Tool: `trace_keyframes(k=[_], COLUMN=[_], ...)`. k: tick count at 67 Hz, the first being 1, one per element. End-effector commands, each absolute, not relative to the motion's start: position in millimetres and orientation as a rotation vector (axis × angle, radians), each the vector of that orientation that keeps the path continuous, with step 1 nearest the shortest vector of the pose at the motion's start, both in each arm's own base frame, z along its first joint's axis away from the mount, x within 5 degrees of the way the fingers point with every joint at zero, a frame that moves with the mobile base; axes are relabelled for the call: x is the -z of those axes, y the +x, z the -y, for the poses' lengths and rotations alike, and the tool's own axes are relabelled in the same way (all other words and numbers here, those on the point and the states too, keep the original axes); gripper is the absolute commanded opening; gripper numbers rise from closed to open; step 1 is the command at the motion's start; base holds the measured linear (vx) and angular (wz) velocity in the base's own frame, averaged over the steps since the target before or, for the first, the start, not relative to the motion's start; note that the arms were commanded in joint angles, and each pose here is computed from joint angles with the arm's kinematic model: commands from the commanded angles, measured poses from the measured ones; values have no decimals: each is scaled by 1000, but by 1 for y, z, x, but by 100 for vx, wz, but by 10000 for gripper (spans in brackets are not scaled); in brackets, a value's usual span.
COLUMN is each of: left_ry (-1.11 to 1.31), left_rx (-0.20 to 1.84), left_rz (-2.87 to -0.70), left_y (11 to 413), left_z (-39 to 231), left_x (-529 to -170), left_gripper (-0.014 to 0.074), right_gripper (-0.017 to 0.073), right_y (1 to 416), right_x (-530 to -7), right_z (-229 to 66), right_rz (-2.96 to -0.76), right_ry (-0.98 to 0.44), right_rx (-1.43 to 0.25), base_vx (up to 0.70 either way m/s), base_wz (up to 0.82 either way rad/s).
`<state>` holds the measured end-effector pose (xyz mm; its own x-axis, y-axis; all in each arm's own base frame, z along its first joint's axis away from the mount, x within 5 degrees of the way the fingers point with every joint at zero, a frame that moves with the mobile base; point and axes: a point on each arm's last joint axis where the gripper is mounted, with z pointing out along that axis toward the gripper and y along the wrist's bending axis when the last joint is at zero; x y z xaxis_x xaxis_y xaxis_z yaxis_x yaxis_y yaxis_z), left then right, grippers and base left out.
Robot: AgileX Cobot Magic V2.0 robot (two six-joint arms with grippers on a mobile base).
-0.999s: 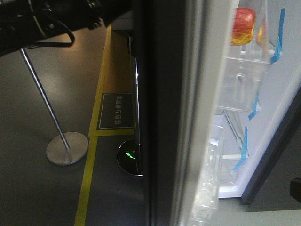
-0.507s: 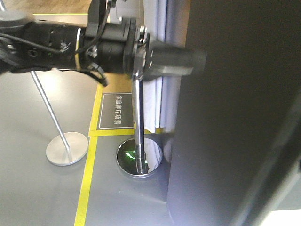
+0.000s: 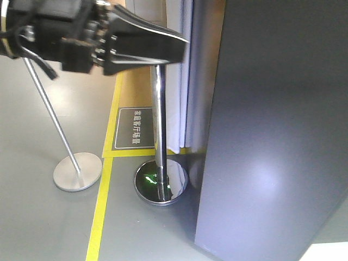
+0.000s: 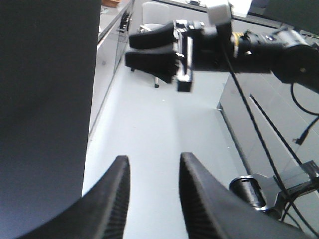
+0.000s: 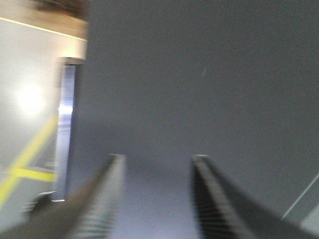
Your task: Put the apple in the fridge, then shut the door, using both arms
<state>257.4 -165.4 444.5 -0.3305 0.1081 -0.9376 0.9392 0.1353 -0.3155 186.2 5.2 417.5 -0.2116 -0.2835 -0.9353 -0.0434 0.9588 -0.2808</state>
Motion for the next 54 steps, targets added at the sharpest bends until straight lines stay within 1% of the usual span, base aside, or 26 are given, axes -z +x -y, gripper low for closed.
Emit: trace_keyframes(k=[1, 5, 8, 14, 19, 23, 29, 39, 45, 54], left_ry=[1035, 1003, 978, 931, 898, 879, 854, 827, 822, 815], left_rx=[1202, 1178, 1159, 1125, 1100, 1085, 1067, 1046, 1042, 1037], left_rz=[-1584, -1596, -1604, -1619, -1629, -1635, -1642, -1650, -1650, -1652], left_y=[253, 258, 262, 268, 272, 275, 278, 280, 281, 282], left_z=[150, 140, 134, 122, 112, 107, 99, 91, 90, 88], left_x=[-460, -460, -460, -460, -460, -460, -460, -460, -460, -460], left_gripper=[218, 219, 219, 219, 219, 219, 219, 219, 219, 219], right_gripper=[541, 551, 551, 551, 551, 551, 551, 549, 549, 549], right_y=[213, 232, 247, 270, 286, 297, 311, 334, 347, 368], right_x=[-441, -445, -445, -442, -439, -434, -427, -415, -407, -403], right_z=[-2, 9, 21, 42, 52, 52, 51, 45, 46, 50], right_rz=[-1677, -1680, -1689, -1703, -1711, -1734, -1742, -1698, -1711, -1730], right_ry=[-200, -142, -50, 110, 174, 155, 81, 6, 30, 48], right_rx=[284, 346, 368, 358, 342, 356, 375, 299, 263, 273], base_vx=[0, 0, 0, 0, 0, 0, 0, 0, 0, 0], base_wz=[0, 0, 0, 0, 0, 0, 0, 0, 0, 0])
